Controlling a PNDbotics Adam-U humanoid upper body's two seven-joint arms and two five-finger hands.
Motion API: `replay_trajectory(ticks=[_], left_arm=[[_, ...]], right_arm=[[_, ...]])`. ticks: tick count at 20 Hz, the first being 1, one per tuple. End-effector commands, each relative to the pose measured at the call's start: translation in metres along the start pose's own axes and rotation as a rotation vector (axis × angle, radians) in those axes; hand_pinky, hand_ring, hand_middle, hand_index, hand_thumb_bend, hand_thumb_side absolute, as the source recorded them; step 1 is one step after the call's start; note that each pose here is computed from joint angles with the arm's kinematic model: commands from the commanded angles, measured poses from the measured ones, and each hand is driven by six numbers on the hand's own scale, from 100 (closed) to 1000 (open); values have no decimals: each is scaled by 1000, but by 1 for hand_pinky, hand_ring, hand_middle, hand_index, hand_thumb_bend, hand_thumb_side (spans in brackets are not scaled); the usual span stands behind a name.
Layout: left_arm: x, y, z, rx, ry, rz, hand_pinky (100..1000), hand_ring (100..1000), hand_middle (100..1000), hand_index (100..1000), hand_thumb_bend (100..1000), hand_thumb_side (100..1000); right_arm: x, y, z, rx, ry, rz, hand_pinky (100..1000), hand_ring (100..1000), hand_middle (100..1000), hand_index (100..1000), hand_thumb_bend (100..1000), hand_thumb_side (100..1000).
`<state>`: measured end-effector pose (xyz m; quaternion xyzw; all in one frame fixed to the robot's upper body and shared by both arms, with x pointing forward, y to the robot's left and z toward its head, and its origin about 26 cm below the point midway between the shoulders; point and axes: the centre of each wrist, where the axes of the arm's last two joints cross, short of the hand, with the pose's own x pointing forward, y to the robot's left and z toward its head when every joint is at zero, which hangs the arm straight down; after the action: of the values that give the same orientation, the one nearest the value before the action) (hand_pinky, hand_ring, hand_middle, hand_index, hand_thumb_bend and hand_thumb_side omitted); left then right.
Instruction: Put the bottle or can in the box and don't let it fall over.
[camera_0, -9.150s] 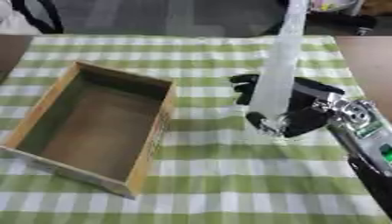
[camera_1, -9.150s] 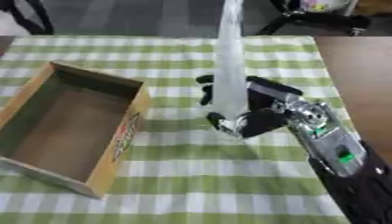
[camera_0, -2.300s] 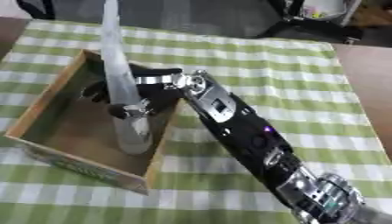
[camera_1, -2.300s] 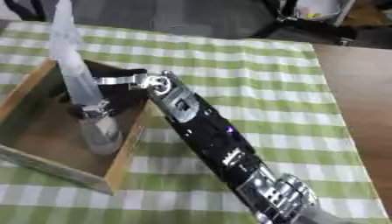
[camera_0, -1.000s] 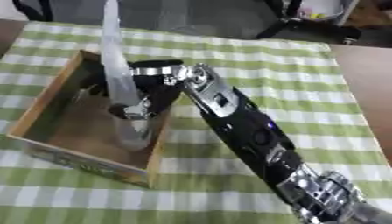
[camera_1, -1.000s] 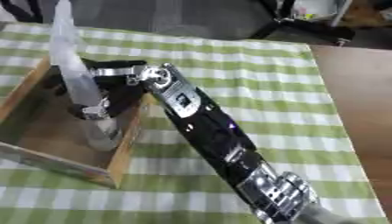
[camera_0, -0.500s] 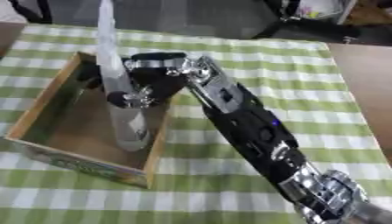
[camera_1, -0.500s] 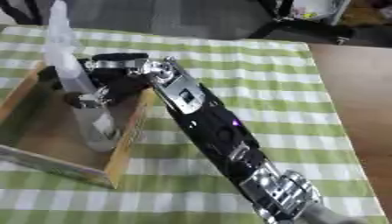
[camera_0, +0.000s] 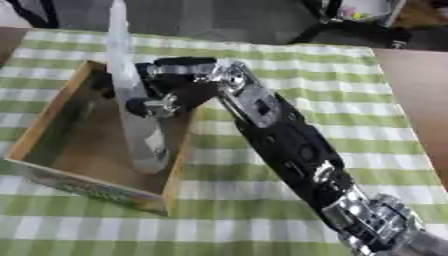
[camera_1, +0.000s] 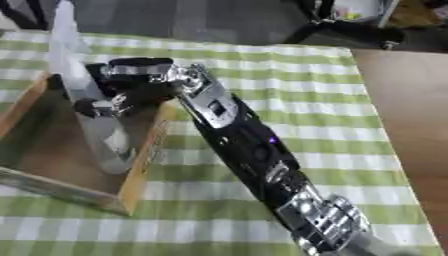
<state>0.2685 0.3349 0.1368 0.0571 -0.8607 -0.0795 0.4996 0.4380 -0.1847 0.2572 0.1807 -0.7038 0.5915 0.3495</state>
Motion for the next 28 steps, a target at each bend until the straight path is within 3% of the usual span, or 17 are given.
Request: replay_trajectory(ticks=[1,28], left_arm=[[6,5,-1,-1,-19,-25,1000,766,971,841,100,854],[4,6,2,12,-10,-31,1000,763,969,841,100,854]], right_arm=[[13,-10,6,-15,-11,29,1000,1000,1000,1000,100,523],[21,-10,35,-56,-9,21,1000,1000,1000,1000,100,523]])
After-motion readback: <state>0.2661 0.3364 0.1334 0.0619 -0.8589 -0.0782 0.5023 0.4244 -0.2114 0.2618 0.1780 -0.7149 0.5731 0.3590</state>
